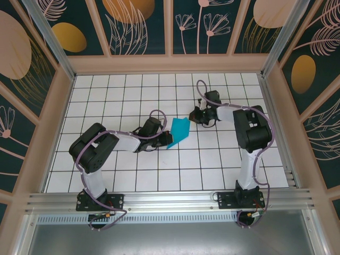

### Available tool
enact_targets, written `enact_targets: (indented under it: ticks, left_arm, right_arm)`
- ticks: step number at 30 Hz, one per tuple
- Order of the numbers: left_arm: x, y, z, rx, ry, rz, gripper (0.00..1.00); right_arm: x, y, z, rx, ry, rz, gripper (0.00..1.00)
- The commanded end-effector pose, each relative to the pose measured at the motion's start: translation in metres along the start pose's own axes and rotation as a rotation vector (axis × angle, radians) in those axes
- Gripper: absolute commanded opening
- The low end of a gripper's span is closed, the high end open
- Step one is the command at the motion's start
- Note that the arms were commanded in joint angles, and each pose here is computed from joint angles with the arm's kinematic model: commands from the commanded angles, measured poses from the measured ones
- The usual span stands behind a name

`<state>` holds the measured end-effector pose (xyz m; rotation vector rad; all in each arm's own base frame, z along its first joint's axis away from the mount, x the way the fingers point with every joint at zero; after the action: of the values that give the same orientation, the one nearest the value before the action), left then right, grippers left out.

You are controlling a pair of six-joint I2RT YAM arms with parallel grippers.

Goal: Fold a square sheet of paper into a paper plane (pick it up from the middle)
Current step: Fourth fold the wing at the center of the table.

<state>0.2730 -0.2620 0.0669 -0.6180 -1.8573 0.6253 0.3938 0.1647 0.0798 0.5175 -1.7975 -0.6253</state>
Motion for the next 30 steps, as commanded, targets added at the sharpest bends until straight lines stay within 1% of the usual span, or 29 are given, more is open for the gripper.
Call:
enact_targets:
  ticks: [1,6,12,16,21,25,26,28,30]
  left_arm:
    - [-0.004,0.052,0.039,0.092,0.149,-0.21,0.0]
    - [-0.005,0.051,0.038,0.089,0.144,-0.207,0.0]
    - [-0.006,0.048,0.036,0.082,0.137,-0.193,0.0]
    - [-0.005,0.045,0.034,0.069,0.134,-0.18,0.0]
    - [-0.001,0.038,0.029,0.047,0.115,-0.154,0.0]
    - [0.005,0.018,0.016,-0.022,0.081,-0.081,0.0]
    - [0.008,0.008,0.01,-0.047,0.066,-0.043,0.01]
    - [0.014,-0.008,0.0,-0.087,0.025,0.026,0.09]
    - [0.019,-0.021,-0.008,-0.12,-0.01,0.088,0.13]
  right_arm:
    - [0.011,0.021,-0.007,0.04,-0.066,-0.054,0.06]
    - [0.018,0.044,0.023,0.091,-0.038,-0.103,0.06]
    - [-0.002,0.052,0.069,0.113,0.096,-0.139,0.06]
    - [-0.02,0.048,0.077,0.116,0.177,-0.131,0.06]
    - [-0.031,0.038,0.077,0.101,0.213,-0.065,0.06]
    - [-0.036,0.024,0.081,0.085,0.238,-0.001,0.06]
    - [-0.037,0.02,0.083,0.081,0.248,0.018,0.06]
    - [-0.038,0.015,0.086,0.078,0.259,0.041,0.06]
    - [-0.039,0.013,0.088,0.076,0.267,0.046,0.06]
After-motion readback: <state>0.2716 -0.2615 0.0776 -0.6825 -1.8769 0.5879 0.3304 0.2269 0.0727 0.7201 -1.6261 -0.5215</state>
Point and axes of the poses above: each hand's point on the last joint's axis, 136 mm out from that joint toward the fingers, its own x axis back along the fingers, its own y axis along the line the jaws close on, z = x × y, the point moved 8 cm from there along x, back along the fingers, and after that the axes turned 2 degrees about x, right-handed, at the moved point
